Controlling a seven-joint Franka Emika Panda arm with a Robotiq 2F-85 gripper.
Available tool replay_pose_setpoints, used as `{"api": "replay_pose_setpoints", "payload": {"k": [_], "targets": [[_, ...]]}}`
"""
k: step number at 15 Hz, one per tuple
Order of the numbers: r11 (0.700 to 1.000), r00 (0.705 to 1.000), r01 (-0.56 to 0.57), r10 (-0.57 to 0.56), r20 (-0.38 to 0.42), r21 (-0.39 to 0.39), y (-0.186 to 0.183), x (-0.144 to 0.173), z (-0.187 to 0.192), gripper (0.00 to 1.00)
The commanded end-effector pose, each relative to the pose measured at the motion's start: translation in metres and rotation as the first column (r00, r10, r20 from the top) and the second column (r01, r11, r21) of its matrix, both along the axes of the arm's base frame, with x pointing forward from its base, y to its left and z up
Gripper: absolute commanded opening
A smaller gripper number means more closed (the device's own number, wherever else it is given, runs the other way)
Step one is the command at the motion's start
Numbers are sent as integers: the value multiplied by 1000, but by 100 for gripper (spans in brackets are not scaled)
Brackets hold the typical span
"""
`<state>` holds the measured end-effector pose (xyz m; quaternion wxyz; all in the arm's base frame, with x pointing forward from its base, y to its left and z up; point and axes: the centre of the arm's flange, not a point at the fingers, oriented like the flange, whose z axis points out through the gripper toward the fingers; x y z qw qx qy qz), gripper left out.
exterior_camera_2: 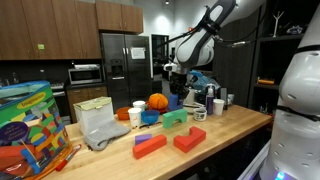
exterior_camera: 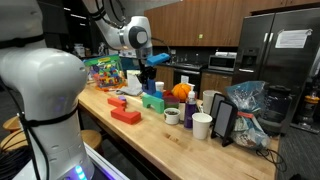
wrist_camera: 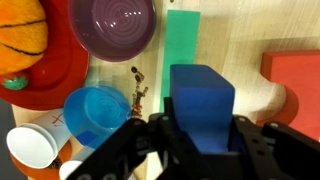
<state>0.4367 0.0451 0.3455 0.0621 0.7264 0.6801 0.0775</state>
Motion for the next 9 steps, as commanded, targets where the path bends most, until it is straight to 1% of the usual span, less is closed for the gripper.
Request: {"api": "replay_pose_setpoints", "payload": {"k": [1, 9], "targets": [[1000, 1000, 9, -8, -14, 10, -8, 11, 4, 16], [1000, 999, 3, -2, -41, 11, -19, 24, -10, 16]]}}
